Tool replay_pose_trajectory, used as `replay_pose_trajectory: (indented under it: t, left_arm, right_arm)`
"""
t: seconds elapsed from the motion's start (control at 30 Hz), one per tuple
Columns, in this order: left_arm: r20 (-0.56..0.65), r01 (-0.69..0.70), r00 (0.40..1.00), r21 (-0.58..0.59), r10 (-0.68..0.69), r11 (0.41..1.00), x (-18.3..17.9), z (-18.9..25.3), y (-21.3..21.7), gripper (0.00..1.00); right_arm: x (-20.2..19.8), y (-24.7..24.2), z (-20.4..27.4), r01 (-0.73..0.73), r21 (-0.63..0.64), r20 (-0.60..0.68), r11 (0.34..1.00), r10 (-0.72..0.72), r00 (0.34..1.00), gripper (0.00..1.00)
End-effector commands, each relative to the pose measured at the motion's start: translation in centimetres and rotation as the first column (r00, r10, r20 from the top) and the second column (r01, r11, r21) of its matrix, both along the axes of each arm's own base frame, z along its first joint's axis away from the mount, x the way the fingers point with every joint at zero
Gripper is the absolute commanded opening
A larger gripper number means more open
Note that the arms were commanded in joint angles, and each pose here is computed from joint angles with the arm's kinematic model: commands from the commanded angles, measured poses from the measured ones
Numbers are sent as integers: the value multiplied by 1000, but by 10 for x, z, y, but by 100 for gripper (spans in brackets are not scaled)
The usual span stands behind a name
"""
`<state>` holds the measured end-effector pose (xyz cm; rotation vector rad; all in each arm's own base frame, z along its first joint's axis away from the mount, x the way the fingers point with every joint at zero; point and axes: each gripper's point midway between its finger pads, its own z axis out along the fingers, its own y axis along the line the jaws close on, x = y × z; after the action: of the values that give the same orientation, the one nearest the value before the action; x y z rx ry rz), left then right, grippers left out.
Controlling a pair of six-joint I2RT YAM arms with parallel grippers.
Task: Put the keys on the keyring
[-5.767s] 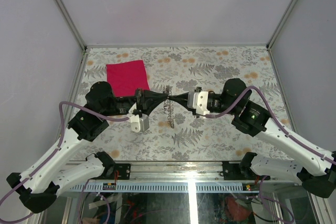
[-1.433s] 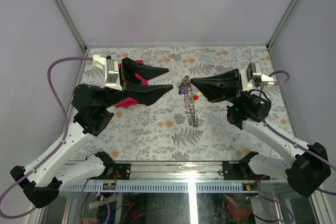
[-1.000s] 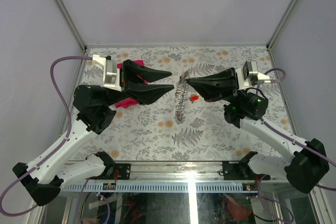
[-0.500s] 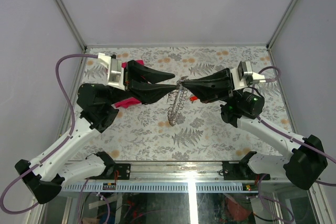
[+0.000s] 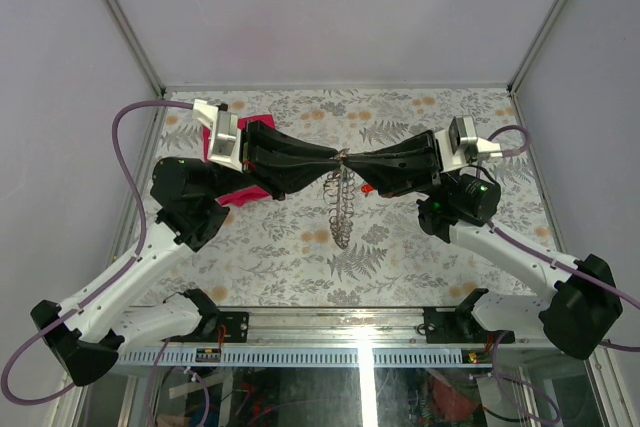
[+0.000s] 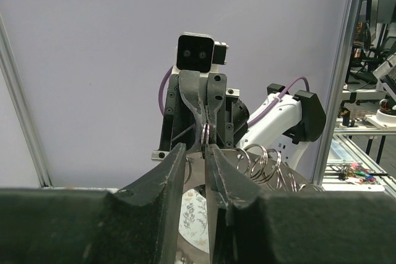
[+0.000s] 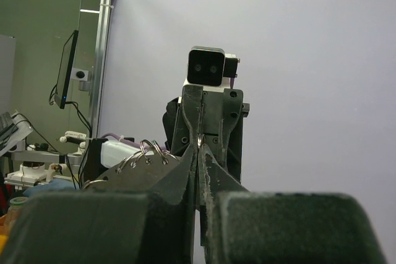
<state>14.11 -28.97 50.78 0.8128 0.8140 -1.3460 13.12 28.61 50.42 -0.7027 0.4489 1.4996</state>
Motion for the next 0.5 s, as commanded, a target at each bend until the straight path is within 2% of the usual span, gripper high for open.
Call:
replay_pose_trajectory:
  t: [0.0,0.2,0.27,0.33,0.47]
  left_arm:
    - [52,26,998,-36,-24,999,-11,12,3,19]
    - [54,34,998,-31,-33,999,-12,12,3,14]
    - [55,34,998,-33,-32,999,-12,13,3,9]
    - [56,34,998,-35,-32,999,-13,14,3,1]
    - [50,22,999,-16,-21,1000,-11,11,2,0]
  right_arm:
    - [-25,-19,33,-9,134,138,991,-10,990,0]
    - [-25,-17,31,-15,127,133,992,-2,991,0]
    - [-24,-16,31,-15,126,131,992,-1,991,0]
    - [-23,-15,29,-14,121,128,993,-1,992,0]
    - [-24,-15,27,-14,118,128,993,-2,992,0]
